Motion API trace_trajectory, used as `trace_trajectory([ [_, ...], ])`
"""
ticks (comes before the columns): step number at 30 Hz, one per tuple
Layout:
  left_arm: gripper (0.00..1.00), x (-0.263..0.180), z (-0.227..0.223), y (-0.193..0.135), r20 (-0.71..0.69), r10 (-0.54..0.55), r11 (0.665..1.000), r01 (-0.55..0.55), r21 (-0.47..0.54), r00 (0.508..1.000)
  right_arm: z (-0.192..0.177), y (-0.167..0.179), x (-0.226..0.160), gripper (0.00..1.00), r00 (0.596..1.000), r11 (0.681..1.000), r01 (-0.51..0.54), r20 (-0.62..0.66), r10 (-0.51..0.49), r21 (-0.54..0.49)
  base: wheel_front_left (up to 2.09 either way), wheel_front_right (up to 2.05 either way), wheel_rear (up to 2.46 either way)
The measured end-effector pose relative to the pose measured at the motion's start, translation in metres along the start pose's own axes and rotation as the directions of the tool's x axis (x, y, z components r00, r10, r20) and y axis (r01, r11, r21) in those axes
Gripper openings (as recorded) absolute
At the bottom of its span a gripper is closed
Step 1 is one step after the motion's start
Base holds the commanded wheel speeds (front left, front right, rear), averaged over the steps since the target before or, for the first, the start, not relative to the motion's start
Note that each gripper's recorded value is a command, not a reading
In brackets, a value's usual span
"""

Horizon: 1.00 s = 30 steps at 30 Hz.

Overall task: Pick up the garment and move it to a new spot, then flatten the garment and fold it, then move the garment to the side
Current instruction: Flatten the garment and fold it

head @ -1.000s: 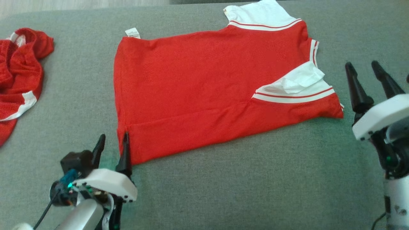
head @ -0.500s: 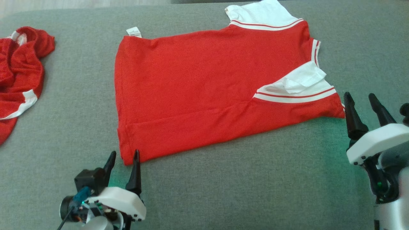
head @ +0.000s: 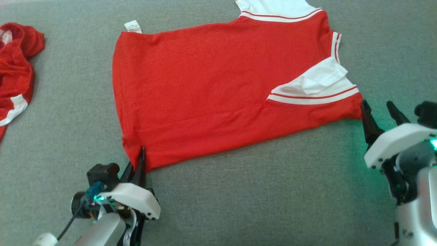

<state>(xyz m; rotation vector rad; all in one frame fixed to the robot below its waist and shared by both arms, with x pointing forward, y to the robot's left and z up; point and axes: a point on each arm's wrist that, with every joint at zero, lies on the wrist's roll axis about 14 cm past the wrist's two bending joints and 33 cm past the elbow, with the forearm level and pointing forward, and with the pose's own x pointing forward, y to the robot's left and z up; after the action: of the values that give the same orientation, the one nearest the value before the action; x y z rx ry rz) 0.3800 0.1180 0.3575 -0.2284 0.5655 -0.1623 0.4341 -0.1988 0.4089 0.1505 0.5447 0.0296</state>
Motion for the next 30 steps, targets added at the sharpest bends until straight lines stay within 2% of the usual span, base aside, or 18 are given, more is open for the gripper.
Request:
trace_trajectory([
  [6,0.00,0.000,0.000,0.004,-0.001,0.000,1.000,0.000,-0.008,1.000,0.003,0.004,0.026,1.00,0.999,1.000,0.009,-0.037,-0.009,-0.018,0.00,0.00,0.00],
  [10,0.00,0.000,0.002,0.004,0.010,0.001,1.000,-0.001,-0.017,1.000,-0.031,0.005,0.035,1.00,0.979,0.999,0.023,-0.200,-0.029,-0.033,0.00,0.00,0.00],
  [14,0.00,-0.002,0.002,0.005,0.015,0.007,1.000,-0.007,-0.020,1.000,-0.035,0.004,0.036,1.00,0.970,0.998,0.029,-0.242,-0.040,-0.048,0.00,0.00,0.00],
  [15,0.00,-0.002,0.002,0.006,0.015,0.009,1.000,-0.009,-0.019,1.000,-0.035,0.004,0.035,0.25,0.967,0.998,0.028,-0.251,-0.039,-0.049,0.00,0.00,0.00],
  [16,0.00,-0.003,0.003,0.006,0.016,0.009,1.000,-0.009,-0.018,1.000,-0.035,0.006,0.035,0.00,0.965,0.998,0.024,-0.259,-0.036,-0.051,0.00,0.00,0.00],
  [21,0.00,-0.008,0.005,0.002,0.011,-0.007,0.999,0.008,-0.036,1.000,-0.033,0.012,0.022,0.00,0.969,1.000,0.007,-0.246,-0.014,-0.029,0.00,0.00,0.00],
  [25,0.00,-0.020,0.014,0.001,0.020,-0.025,0.999,0.026,-0.035,0.999,-0.031,0.010,-0.005,0.00,0.977,1.000,0.007,-0.212,-0.006,0.004,0.00,0.00,0.00],
  [30,0.00,-0.042,0.010,0.005,-0.034,-0.027,1.000,0.026,-0.012,0.999,-0.020,0.001,-0.041,0.00,0.985,1.000,0.030,-0.173,-0.029,0.004,0.00,0.00,0.00],
])
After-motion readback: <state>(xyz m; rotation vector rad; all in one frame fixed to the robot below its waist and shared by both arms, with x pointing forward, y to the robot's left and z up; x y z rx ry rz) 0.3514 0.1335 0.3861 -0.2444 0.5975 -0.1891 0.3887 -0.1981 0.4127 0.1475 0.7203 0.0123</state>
